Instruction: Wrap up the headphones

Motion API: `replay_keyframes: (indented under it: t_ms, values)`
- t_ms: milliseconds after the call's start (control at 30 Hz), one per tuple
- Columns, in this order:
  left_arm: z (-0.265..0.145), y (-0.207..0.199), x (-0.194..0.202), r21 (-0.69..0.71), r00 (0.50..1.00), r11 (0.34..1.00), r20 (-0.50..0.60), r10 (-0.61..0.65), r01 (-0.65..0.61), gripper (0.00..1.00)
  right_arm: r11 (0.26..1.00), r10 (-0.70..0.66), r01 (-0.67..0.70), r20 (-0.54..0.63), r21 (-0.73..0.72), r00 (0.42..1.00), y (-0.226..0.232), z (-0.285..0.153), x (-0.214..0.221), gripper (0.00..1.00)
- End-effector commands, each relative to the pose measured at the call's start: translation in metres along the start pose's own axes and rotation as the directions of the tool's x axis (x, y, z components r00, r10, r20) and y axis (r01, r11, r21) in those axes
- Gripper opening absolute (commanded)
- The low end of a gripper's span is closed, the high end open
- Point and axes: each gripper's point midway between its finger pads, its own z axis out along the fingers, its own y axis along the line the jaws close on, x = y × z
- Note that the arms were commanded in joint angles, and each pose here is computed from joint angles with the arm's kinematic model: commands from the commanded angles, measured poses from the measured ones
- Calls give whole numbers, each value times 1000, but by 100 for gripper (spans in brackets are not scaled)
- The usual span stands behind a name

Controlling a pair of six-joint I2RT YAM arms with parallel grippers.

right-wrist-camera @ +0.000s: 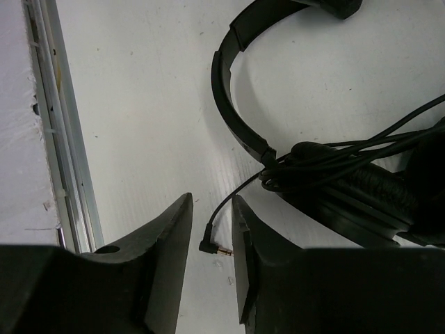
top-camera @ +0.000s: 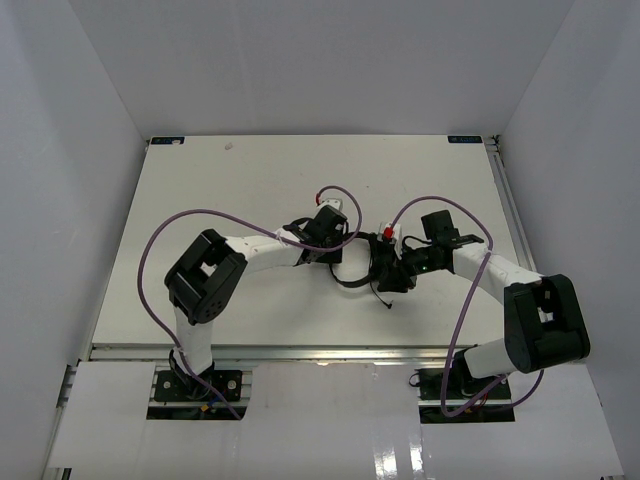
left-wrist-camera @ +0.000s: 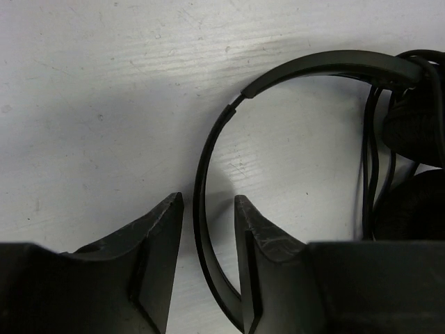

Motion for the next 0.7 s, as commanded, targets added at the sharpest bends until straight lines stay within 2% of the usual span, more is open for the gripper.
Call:
replay_keyframes:
  t_ms: [0,133,267,400,467,533,567,633,667]
  values:
    - [-24,-13,-27,51,998,999,57,-11,8,61,999,-34,34,-1,0,999,4,-5,-5,41]
    - [-43,-14,-42,56,995,998,99,-7,1,78,996,-82,82,-16,34,997,8,-18,-14,50]
    - [-75,-24,-60,124,988,992,152,20,-39,87,986,-132,134,-28,99,991,10,-42,-30,60]
    - [-119,-41,-71,256,976,960,208,56,-110,94,969,-126,129,-28,209,992,8,-66,-40,71]
    - [-143,-49,-69,339,968,927,238,81,-161,96,952,-121,122,-20,281,992,4,-78,-45,79]
    - [-175,-57,-65,425,957,880,274,99,-213,97,919,-111,100,7,380,994,-2,-95,-52,94]
    - [-190,-57,-59,460,953,858,286,100,-229,98,895,-121,97,29,435,992,-4,-104,-58,90]
    - [-204,-53,-48,494,947,833,306,101,-249,98,833,-120,60,74,550,990,-14,-122,-70,90]
    - [-224,-53,-48,521,935,810,344,89,-269,98,800,-134,49,98,597,986,-18,-131,-76,90]
